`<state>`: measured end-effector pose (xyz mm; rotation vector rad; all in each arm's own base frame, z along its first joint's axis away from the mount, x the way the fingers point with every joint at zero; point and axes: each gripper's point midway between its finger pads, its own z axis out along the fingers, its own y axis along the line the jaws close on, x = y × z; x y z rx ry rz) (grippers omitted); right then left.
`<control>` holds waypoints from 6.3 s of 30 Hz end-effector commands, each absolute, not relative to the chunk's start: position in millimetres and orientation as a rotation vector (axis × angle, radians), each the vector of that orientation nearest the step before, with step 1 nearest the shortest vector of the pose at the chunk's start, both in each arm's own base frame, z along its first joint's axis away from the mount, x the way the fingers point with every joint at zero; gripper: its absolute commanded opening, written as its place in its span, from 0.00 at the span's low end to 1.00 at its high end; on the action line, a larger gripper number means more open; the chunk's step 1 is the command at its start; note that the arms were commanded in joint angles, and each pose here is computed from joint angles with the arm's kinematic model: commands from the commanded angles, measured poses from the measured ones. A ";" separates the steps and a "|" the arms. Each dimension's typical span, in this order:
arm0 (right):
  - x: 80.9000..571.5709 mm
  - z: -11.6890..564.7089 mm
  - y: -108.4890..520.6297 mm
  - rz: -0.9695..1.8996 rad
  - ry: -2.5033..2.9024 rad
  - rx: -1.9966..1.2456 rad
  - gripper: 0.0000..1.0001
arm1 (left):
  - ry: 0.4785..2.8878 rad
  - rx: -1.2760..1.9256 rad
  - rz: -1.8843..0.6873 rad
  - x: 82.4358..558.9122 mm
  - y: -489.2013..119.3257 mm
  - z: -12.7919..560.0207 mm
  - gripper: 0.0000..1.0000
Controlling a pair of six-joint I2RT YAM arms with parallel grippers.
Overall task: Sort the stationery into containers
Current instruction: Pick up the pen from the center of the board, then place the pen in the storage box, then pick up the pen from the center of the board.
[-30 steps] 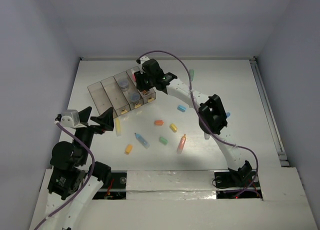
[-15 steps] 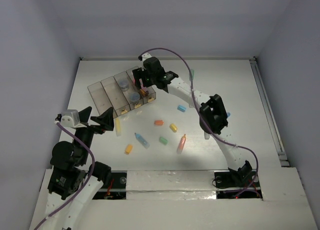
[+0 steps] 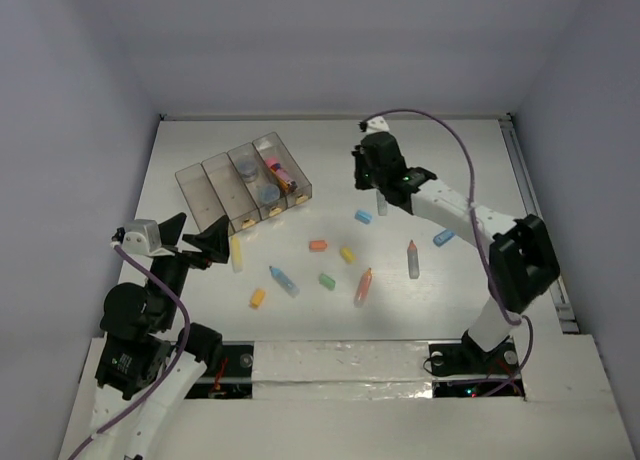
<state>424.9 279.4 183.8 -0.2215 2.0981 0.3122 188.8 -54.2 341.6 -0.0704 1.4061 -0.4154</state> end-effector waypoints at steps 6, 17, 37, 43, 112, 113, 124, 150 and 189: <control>325.1 155.1 206.2 0.342 2.291 -0.105 0.22 | 1.327 -0.048 -0.446 180.6 -55.6 358.7 0.99; 192.5 148.2 282.0 0.672 2.414 -0.546 0.46 | 1.333 -0.051 -0.444 181.2 -55.4 357.3 0.99; 247.1 130.5 221.2 0.227 2.455 -0.205 0.57 | 1.353 -0.056 -0.440 184.9 -56.2 353.6 0.99; 246.5 106.9 162.5 0.241 2.513 0.092 0.65 | 1.358 -0.047 -0.442 186.5 -58.2 353.2 0.99; 384.9 210.7 532.2 1.004 1.858 -0.705 0.28 | 1.320 -0.055 -0.486 175.0 -58.4 361.6 0.99; 389.0 207.1 536.6 1.001 1.862 -0.704 0.28 | 1.320 -0.056 -0.485 175.3 -58.3 361.3 0.99; 405.6 174.3 568.3 0.984 1.918 -0.680 0.52 | 1.317 -0.048 -0.489 174.8 -59.4 361.7 0.99; 594.9 165.4 245.6 0.308 2.114 0.010 0.45 | 1.329 -0.043 -0.485 177.4 -61.1 359.7 0.99; 598.3 129.4 169.2 0.188 2.125 0.098 0.16 | 1.359 -0.033 -0.473 185.3 -65.4 355.8 0.99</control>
